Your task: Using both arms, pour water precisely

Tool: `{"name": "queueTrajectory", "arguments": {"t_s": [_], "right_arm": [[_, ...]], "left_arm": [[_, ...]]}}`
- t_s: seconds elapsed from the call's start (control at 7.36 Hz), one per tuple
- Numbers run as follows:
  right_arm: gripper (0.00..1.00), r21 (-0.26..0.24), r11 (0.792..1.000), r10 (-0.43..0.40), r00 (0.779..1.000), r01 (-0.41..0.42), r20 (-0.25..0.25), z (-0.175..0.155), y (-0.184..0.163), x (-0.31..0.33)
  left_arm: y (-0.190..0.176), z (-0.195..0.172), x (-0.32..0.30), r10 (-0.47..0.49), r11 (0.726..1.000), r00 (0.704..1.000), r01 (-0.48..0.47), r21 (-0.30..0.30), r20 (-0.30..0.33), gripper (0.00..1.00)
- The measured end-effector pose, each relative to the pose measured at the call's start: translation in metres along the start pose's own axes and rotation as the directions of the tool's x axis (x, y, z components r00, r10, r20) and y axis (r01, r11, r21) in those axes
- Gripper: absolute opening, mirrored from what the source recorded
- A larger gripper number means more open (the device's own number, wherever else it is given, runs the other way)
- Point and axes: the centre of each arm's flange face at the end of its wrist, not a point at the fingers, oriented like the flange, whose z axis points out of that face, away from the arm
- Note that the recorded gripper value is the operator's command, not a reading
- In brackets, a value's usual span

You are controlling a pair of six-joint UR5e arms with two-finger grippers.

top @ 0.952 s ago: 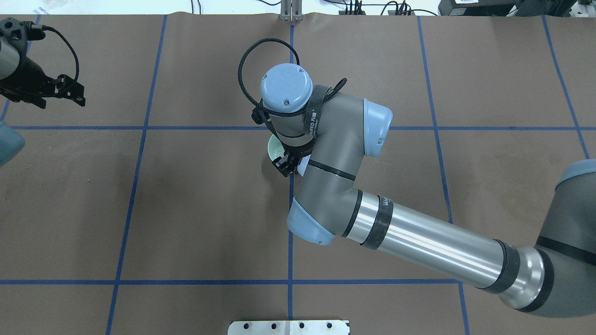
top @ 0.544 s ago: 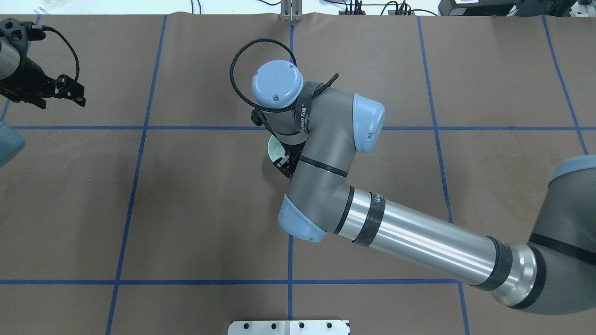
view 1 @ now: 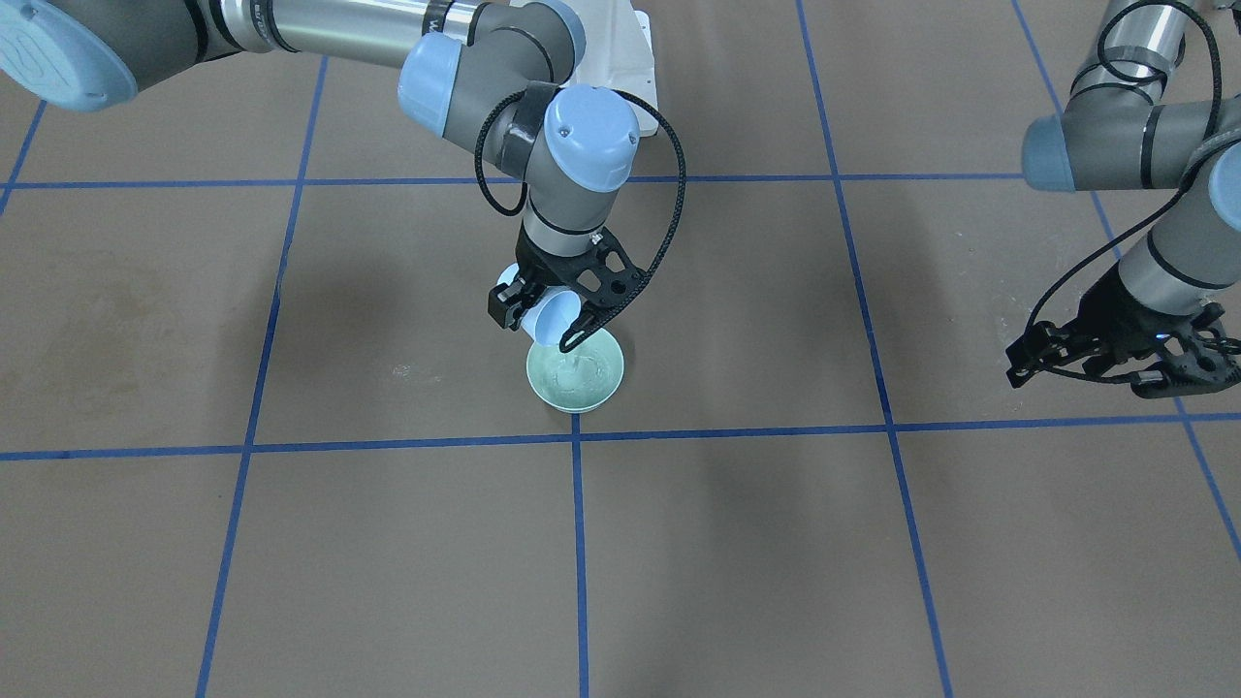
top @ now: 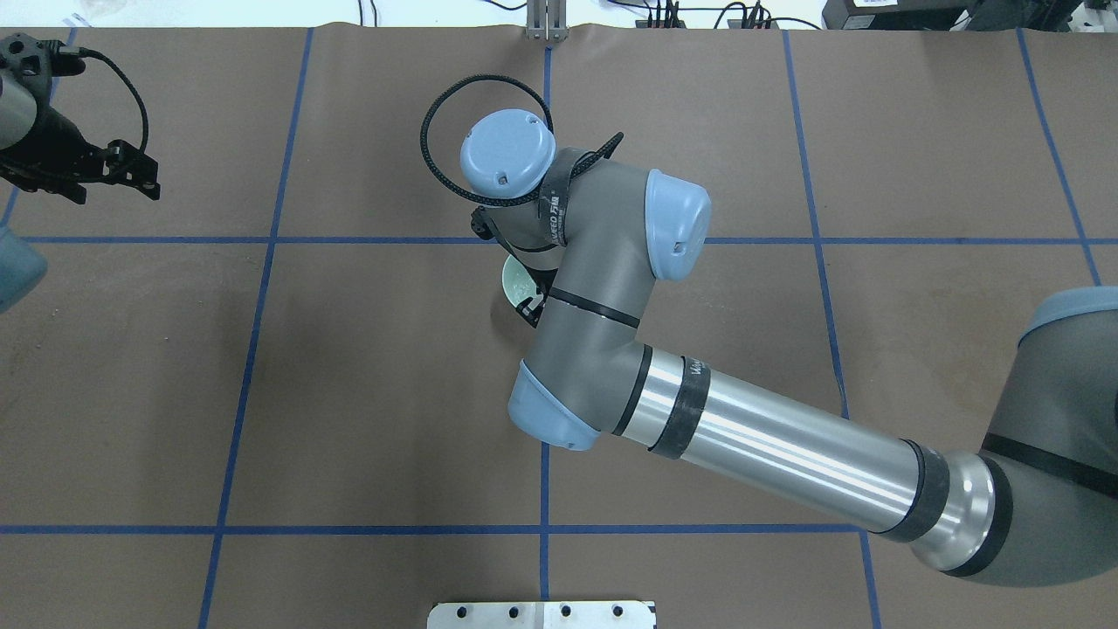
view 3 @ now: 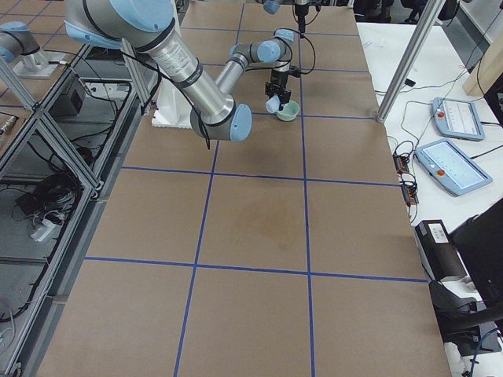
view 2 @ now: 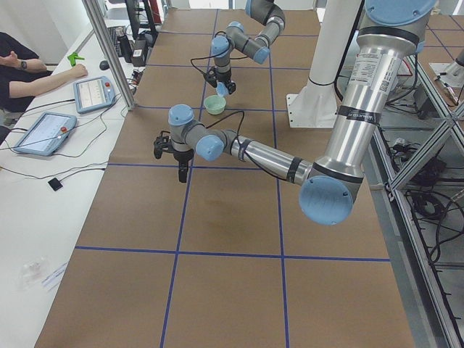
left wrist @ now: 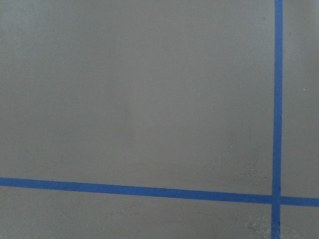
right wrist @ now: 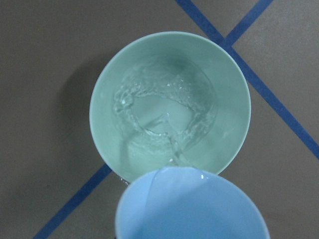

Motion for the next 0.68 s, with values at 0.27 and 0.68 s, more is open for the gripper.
{"name": "queueTrajectory", "arguments": {"t_s": [0.27, 0.68], "right_arm": [[0.0, 0.03, 0.999, -0.012, 1.0, 0.012, 0.005, -0.0078, -0.0023, -0.0016], [0.0, 0.196, 0.981, -0.018, 1.0, 0.012, 0.026, -0.008, -0.0047, 0.007]], "left_arm": [[0.0001, -0.0002, 0.0003, 0.001, 1.0, 1.0, -0.001, 0.0, 0.0, 1.0], [-0.0012, 0.0032, -0.0005, -0.003, 1.0, 1.0, 0.003, -0.004, 0.003, 1.0]]}}
